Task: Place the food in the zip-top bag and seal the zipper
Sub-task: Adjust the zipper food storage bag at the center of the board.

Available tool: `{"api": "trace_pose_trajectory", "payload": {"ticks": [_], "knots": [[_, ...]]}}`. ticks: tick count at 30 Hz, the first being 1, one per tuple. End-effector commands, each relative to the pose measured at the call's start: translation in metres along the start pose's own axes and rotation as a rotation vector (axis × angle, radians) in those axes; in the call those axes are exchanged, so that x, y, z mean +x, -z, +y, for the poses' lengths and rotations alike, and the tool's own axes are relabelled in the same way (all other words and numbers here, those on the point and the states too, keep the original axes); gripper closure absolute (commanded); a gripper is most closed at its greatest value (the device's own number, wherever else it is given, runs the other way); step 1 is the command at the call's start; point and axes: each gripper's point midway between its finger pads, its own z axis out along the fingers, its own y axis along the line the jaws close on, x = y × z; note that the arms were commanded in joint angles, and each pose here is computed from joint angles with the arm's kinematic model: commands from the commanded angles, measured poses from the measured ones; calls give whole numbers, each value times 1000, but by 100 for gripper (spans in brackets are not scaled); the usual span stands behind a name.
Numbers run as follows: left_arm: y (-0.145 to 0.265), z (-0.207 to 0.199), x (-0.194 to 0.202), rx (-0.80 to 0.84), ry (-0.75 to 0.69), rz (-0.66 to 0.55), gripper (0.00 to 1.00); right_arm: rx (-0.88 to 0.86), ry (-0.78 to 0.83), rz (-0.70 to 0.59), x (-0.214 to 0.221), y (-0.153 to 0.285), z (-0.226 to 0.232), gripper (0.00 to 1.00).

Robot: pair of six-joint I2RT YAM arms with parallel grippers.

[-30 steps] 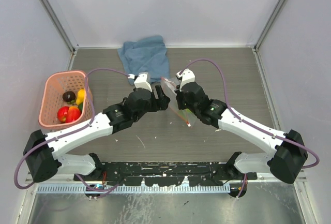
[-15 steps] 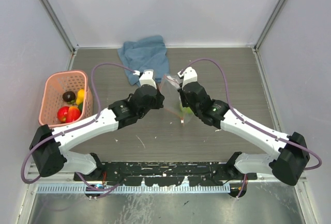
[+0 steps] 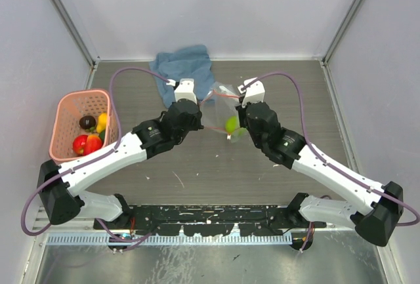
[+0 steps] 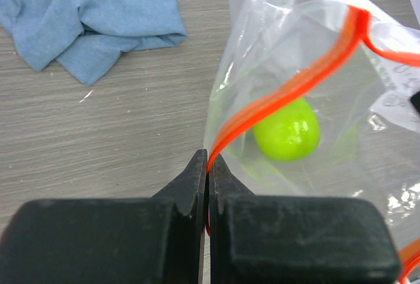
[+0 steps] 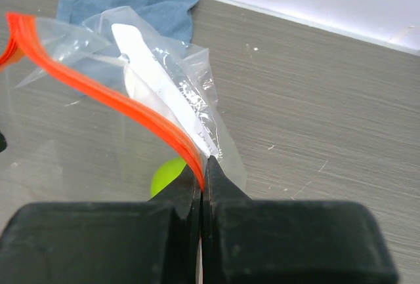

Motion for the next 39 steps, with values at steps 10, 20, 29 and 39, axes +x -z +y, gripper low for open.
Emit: {"api": "trace_pose_trajectory", "payload": {"ticks": [10,20,29,39], "knots": [[-1,-44,7,211,47,33,85,84,-46,-105,-7,-8,-12,99],[2,-51,0,252,87,6,60,50,-73,-136,-1,-9,-5,99],[18,-33,-15,251,127,-43,26,100,-55,-150,6,-10,-15,99],[32,23,-31,152,164,-46,3,174,-32,-145,10,-8,-29,99]]}}
